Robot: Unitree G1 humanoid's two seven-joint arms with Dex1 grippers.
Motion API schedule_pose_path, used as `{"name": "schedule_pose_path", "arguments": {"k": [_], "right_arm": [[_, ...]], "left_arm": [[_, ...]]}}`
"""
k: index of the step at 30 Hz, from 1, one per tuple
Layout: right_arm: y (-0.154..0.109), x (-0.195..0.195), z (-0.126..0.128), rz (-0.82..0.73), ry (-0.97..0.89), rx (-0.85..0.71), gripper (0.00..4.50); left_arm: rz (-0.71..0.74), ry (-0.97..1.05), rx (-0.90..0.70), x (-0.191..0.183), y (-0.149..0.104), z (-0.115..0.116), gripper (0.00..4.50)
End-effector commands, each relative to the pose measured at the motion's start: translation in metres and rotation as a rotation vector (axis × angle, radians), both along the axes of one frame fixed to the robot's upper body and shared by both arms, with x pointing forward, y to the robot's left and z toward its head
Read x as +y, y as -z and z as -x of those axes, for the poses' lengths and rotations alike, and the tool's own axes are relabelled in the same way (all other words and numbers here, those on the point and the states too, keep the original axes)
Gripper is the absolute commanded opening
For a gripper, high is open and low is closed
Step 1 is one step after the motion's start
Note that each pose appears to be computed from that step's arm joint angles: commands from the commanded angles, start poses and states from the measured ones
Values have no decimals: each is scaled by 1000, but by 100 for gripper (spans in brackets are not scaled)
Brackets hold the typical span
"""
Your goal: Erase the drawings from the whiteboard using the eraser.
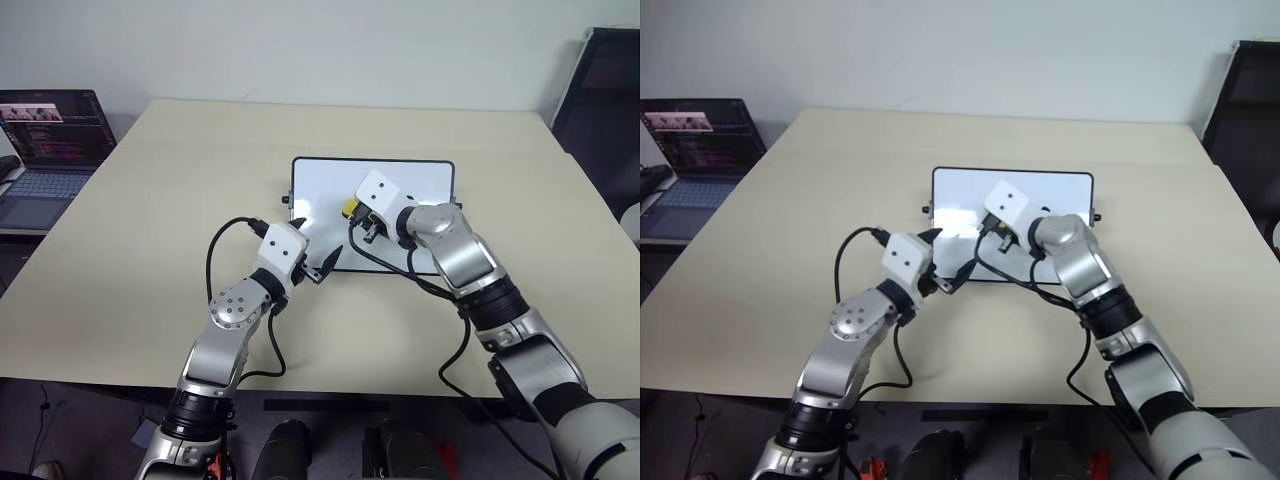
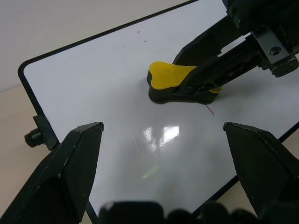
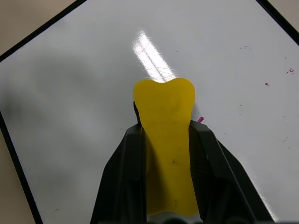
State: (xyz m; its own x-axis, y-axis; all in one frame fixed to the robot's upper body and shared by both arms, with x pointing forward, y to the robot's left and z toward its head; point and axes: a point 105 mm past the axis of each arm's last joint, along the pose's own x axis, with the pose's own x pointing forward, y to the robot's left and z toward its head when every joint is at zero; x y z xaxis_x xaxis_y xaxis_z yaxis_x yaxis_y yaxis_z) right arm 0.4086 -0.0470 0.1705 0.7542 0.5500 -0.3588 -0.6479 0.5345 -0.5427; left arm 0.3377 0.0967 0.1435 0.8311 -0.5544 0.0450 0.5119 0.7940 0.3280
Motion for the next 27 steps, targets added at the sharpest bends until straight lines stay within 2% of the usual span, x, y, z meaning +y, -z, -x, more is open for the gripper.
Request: {"name": "schedule_pose_path", "arguments": {"k": [1, 9, 16, 22, 27], "right_arm": [[-10, -26, -9, 48, 56, -47, 94], [-6, -69, -12, 108, 134, -40, 94], [-5, -77, -9, 116, 149, -40, 94], [-4, -63, -7, 98, 125, -36, 94], [0, -26, -4, 63, 51, -27, 94]], "left_arm": [[11, 6, -55, -4, -14, 3, 450], [14, 20, -53, -7, -14, 1, 450], [11, 26, -54, -7, -15, -2, 450], [10, 34, -54, -8, -15, -3, 450], [9, 34, -56, -7, -15, -4, 450]]}}
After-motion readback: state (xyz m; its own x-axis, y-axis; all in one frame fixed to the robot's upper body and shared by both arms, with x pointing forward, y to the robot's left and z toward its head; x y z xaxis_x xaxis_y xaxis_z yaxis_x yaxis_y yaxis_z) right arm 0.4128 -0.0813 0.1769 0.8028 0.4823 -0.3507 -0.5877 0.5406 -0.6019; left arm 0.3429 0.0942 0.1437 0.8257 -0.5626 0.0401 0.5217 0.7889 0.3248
